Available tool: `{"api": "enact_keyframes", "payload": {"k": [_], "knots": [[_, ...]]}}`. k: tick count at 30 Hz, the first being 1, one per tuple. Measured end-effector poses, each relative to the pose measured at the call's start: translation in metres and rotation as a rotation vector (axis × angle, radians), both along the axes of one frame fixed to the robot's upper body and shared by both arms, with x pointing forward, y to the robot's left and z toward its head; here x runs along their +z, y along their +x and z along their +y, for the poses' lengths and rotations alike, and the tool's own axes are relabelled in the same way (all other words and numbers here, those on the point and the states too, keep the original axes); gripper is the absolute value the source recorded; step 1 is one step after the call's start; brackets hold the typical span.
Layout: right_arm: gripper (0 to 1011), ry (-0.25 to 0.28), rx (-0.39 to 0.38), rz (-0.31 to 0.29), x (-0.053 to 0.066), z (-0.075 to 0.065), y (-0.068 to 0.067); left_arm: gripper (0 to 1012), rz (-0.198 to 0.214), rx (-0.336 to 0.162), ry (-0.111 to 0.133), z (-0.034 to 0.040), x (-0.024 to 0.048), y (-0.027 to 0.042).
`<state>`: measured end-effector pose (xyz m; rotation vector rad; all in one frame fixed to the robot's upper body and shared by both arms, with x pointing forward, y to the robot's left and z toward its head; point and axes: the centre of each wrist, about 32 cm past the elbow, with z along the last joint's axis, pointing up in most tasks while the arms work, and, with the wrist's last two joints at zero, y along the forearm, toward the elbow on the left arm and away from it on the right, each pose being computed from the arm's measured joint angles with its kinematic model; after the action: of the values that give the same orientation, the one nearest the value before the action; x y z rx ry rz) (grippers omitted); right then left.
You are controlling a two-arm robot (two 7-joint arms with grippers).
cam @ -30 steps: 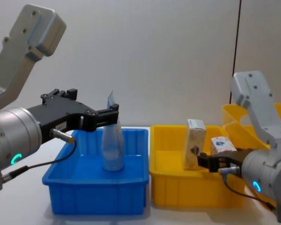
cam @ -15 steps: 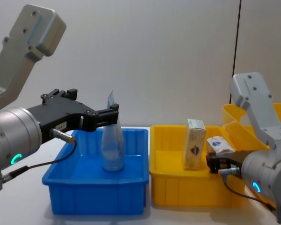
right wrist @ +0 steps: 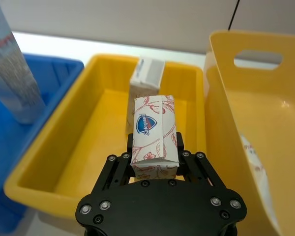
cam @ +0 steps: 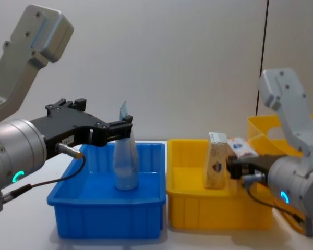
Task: Bimanual collaborative sorting of washing and personal care products
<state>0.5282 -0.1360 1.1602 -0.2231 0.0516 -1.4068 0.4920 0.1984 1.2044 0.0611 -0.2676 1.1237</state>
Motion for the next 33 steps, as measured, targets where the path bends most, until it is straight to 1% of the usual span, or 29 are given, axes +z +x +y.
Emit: {"api": "enact_keyframes", "payload": {"k": [6, 7, 12, 13, 16, 17, 20, 22, 25, 29, 33], "knots": [[363, 0.045, 0.020, -0.064, 0.010, 0.000, 0.001, 1001, 0.000, 0.000, 0.000, 0.0000, 0.0000, 0.0000], [363, 0.060, 0.026, -0.085, 0.015, 0.000, 0.001, 1001, 0.000, 0.000, 0.000, 0.0000, 0.0000, 0.0000], [363, 0.106, 0.036, -0.146, 0.028, -0.002, 0.003, 1001, 0.000, 0.000, 0.000, 0.0000, 0.0000, 0.0000], [364, 0.122, 0.037, -0.170, 0.034, -0.003, 0.004, 1001, 0.000, 0.000, 0.000, 0.0000, 0.0000, 0.0000], [363, 0.147, 0.036, -0.204, 0.043, -0.006, 0.006, 1002, 0.000, 0.000, 0.000, 0.0000, 0.0000, 0.0000], [363, 0.163, 0.033, -0.229, 0.049, -0.008, 0.006, 1001, 0.000, 0.000, 0.000, 0.0000, 0.0000, 0.0000], [360, 0.186, 0.022, -0.264, 0.058, -0.013, 0.008, 1001, 0.000, 0.000, 0.000, 0.0000, 0.0000, 0.0000], [360, 0.211, 0.003, -0.308, 0.070, -0.020, 0.009, 1001, 0.000, 0.000, 0.000, 0.0000, 0.0000, 0.0000], [360, 0.225, -0.015, -0.332, 0.077, -0.026, 0.010, 1001, 0.000, 0.000, 0.000, 0.0000, 0.0000, 0.0000], [360, 0.239, -0.054, -0.367, 0.087, -0.037, 0.009, 1001, 0.000, 0.000, 0.000, 0.0000, 0.0000, 0.0000], [360, 0.244, -0.111, -0.390, 0.094, -0.050, 0.007, 1001, 0.000, 0.000, 0.000, 0.0000, 0.0000, 0.0000]]}}
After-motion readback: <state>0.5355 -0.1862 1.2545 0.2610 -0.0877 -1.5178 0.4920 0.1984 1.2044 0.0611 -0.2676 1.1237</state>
